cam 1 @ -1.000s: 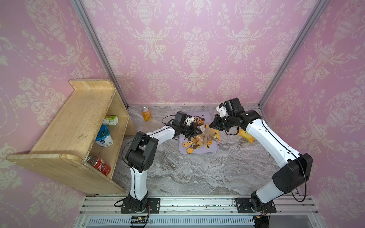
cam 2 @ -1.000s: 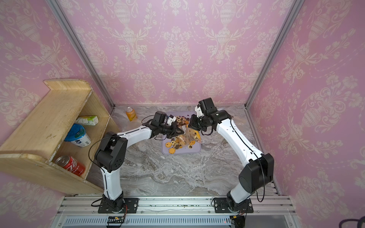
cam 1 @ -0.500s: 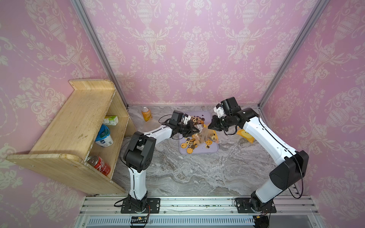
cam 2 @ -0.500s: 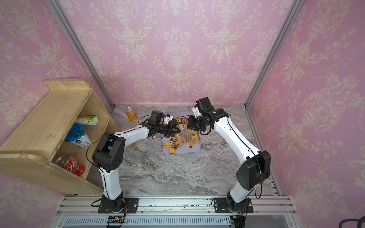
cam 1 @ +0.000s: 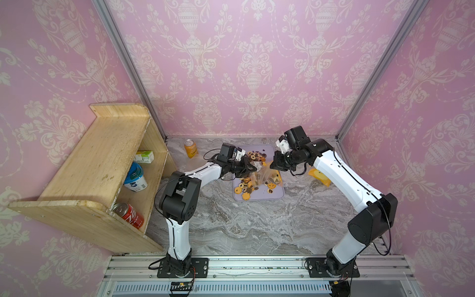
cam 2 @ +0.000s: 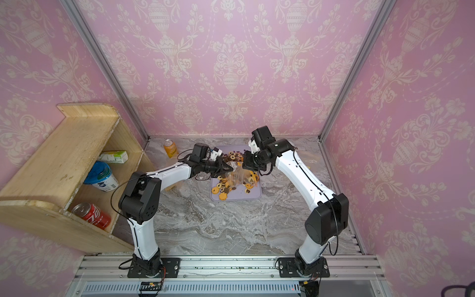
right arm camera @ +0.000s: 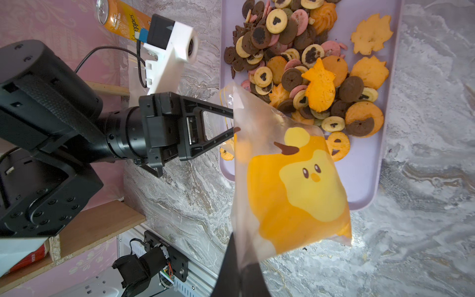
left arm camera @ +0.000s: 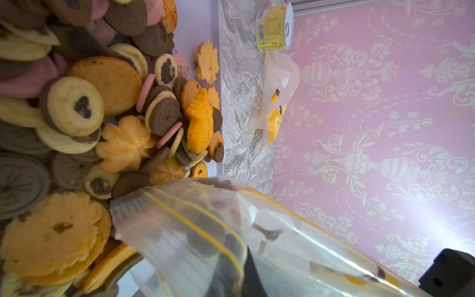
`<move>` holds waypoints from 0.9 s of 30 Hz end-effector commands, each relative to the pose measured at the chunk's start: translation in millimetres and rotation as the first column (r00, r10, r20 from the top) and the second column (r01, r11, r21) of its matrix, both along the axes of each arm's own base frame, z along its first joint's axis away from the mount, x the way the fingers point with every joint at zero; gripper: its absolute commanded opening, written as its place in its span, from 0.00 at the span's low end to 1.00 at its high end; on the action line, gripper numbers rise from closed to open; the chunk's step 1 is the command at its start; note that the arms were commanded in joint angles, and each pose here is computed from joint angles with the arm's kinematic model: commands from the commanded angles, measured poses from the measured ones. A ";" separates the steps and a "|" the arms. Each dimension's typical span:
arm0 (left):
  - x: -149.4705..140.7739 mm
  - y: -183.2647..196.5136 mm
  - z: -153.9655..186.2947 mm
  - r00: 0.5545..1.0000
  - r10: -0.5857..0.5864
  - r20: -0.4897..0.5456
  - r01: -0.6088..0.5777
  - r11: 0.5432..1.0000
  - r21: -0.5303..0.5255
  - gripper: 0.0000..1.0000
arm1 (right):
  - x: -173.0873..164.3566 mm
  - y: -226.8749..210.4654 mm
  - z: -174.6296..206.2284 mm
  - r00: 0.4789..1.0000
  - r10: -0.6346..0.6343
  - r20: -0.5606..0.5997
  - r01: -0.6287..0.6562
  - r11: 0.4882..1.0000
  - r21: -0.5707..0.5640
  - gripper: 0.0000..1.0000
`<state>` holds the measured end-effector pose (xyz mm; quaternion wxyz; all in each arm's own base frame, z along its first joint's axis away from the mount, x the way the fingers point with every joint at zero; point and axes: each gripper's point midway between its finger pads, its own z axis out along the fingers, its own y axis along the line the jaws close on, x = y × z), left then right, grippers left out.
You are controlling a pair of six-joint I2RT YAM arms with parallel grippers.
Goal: Pour cookies out of the ziploc bag
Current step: 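Pour the cookies out of the ziploc bag onto the tray.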
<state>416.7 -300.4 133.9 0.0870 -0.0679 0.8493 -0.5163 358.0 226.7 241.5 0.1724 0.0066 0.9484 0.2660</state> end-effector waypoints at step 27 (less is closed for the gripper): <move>-58.0 66.8 14.1 0.990 0.081 0.118 -0.112 0.952 0.285 0.99 | -0.6 26.2 -48.2 0.994 0.067 -0.084 -0.067 0.998 -0.004 0.00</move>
